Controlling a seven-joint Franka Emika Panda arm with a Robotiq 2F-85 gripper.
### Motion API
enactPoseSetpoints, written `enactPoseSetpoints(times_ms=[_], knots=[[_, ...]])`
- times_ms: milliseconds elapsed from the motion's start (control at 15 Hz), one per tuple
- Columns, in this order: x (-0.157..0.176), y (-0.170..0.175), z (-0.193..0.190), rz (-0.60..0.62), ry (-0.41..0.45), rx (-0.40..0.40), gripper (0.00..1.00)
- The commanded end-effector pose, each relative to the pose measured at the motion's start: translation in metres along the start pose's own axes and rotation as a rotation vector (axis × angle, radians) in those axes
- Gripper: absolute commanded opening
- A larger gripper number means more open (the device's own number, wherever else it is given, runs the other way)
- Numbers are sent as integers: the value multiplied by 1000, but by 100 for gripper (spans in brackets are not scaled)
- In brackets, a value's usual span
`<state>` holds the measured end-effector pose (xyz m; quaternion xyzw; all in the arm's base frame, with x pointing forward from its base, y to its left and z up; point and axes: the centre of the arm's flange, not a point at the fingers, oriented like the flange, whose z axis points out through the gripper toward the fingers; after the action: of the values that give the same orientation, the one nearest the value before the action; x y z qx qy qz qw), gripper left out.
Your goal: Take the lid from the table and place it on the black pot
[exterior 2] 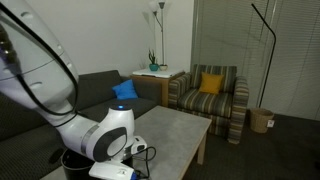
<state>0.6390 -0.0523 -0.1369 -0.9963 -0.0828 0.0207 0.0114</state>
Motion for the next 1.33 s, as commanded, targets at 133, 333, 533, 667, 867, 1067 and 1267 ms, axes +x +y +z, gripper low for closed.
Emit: enactPoseSetpoints(times_ms=[133,333,533,667,867,1067,1267], knots=[[-2,-6,4,13,8,-29,15],[-3,-8,3,20,10,-34,15],[-4,-10,0,25,8,-43,15],[-4,-13,-8,38,8,-60,15],[-4,-15,-26,64,13,-85,15],[-4,-14,-45,74,33,-119,15],[-3,-12,-68,87,57,-161,15]])
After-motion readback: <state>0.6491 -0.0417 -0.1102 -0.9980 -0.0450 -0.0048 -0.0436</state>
